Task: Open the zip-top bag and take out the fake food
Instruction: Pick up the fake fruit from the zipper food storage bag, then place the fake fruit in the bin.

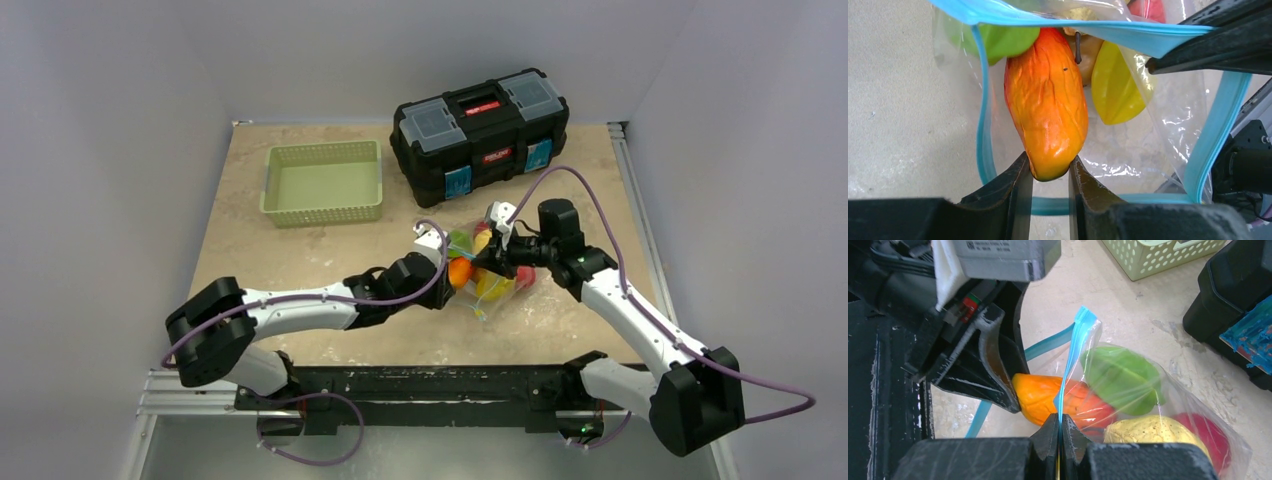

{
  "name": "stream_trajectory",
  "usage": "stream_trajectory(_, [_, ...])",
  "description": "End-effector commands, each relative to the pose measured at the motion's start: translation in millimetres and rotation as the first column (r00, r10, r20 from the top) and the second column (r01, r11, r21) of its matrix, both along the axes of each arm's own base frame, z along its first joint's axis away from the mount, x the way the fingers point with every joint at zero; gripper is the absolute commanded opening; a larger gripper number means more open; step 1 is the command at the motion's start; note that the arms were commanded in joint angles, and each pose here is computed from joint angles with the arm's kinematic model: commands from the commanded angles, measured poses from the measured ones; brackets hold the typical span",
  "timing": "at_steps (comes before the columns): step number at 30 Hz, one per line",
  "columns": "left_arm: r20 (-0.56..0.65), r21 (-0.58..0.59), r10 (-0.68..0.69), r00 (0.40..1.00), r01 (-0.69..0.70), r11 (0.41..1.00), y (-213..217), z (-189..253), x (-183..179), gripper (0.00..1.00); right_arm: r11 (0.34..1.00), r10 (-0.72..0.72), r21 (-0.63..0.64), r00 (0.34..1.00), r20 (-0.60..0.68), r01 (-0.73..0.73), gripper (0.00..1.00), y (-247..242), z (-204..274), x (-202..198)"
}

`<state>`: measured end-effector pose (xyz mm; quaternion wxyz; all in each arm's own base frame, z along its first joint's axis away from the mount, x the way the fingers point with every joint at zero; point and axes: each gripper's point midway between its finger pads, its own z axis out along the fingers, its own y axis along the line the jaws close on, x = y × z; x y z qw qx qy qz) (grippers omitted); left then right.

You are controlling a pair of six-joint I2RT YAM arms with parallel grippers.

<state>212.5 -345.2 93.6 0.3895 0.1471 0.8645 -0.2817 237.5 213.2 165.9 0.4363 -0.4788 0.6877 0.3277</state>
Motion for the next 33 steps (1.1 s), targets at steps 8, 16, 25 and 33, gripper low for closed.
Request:
stream_trajectory(8, [-0.089,0.003,-0.102,0.991,0.103,0.995,1.9,27.1,-28.3,0.00,0.999,0.038,0.007,0.999,0.014,-0.038,0.00,1.9,2.8,-4.7])
stream_trajectory(16, [-0.054,-0.014,-0.118,0.992,0.117,0.993,15.0,49.5,-34.7,0.00,0.999,0.041,0.006,0.999,0.016,-0.041,0.00,1.5,3.3,-5.4])
stream_trajectory(25, [-0.038,-0.026,-0.133,0.990,0.132,0.991,25.9,59.5,-41.8,0.00,0.999,0.044,0.006,0.999,0.019,-0.044,0.00,1.7,4.0,-5.6])
stream_trajectory(33, [-0.007,-0.012,-0.183,0.983,0.183,0.983,37.6,71.2,-51.2,0.00,0.999,0.043,0.003,0.999,0.021,-0.043,0.00,1.3,3.7,-5.3])
